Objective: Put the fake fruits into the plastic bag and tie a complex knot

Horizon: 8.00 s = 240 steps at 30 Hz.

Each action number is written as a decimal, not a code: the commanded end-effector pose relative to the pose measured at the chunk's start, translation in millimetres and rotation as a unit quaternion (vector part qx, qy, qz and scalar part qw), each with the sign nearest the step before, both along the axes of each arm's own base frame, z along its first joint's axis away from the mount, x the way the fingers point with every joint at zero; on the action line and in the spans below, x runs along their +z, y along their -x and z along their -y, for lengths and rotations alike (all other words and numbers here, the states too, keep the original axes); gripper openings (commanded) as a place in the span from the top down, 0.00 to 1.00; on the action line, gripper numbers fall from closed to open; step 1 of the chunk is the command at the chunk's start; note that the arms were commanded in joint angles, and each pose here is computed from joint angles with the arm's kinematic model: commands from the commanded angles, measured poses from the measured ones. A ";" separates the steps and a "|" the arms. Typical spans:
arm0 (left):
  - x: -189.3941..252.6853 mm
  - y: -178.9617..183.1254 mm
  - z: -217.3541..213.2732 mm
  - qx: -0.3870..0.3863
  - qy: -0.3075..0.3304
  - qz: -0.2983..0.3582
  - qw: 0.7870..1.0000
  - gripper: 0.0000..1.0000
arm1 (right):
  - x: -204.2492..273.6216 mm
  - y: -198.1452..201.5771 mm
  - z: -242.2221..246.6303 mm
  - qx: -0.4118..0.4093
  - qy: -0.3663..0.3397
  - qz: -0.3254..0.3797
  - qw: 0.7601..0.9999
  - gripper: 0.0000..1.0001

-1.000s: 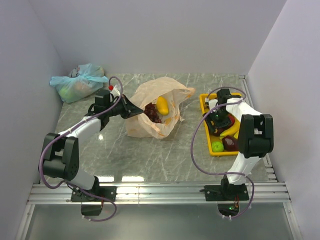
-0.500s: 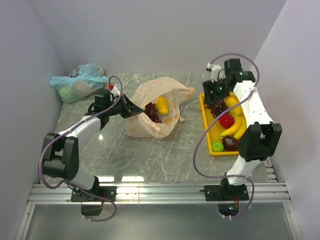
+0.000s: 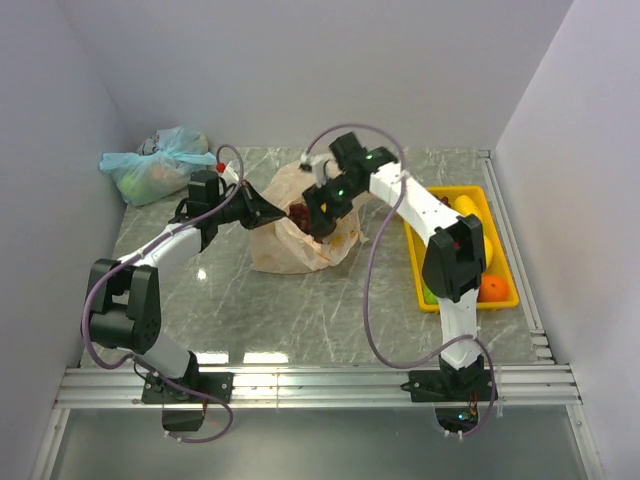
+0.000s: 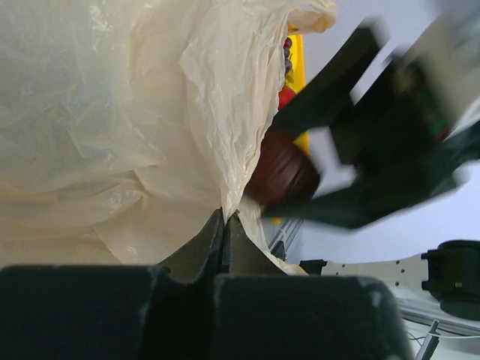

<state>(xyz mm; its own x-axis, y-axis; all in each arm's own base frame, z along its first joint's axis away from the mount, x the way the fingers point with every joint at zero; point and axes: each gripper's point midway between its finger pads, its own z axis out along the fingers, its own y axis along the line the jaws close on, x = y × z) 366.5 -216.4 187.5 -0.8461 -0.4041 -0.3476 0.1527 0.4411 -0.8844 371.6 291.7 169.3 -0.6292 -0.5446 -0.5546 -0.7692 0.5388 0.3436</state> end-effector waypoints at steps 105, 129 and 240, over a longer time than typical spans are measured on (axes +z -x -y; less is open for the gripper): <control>33.4 4.4 12.5 -0.067 0.039 0.034 0.996 1.00 | 58.7 9.7 54.6 -0.034 -0.047 0.086 0.995 0.55; 17.6 5.2 3.7 -0.072 0.029 0.027 0.997 1.00 | 52.3 48.0 129.2 -0.121 0.004 0.059 0.991 0.07; 23.3 10.2 20.0 -0.129 -0.002 0.063 0.990 1.00 | -26.8 -18.7 27.9 0.120 0.140 0.069 0.981 1.00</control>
<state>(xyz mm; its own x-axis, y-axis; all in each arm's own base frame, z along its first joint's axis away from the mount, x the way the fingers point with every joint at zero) 362.9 -229.9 172.3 -0.9169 -0.2265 -0.3286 0.2172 0.4076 -0.8869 365.8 269.2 139.5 -0.3780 -0.8205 -0.4288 -0.9258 0.3346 0.1758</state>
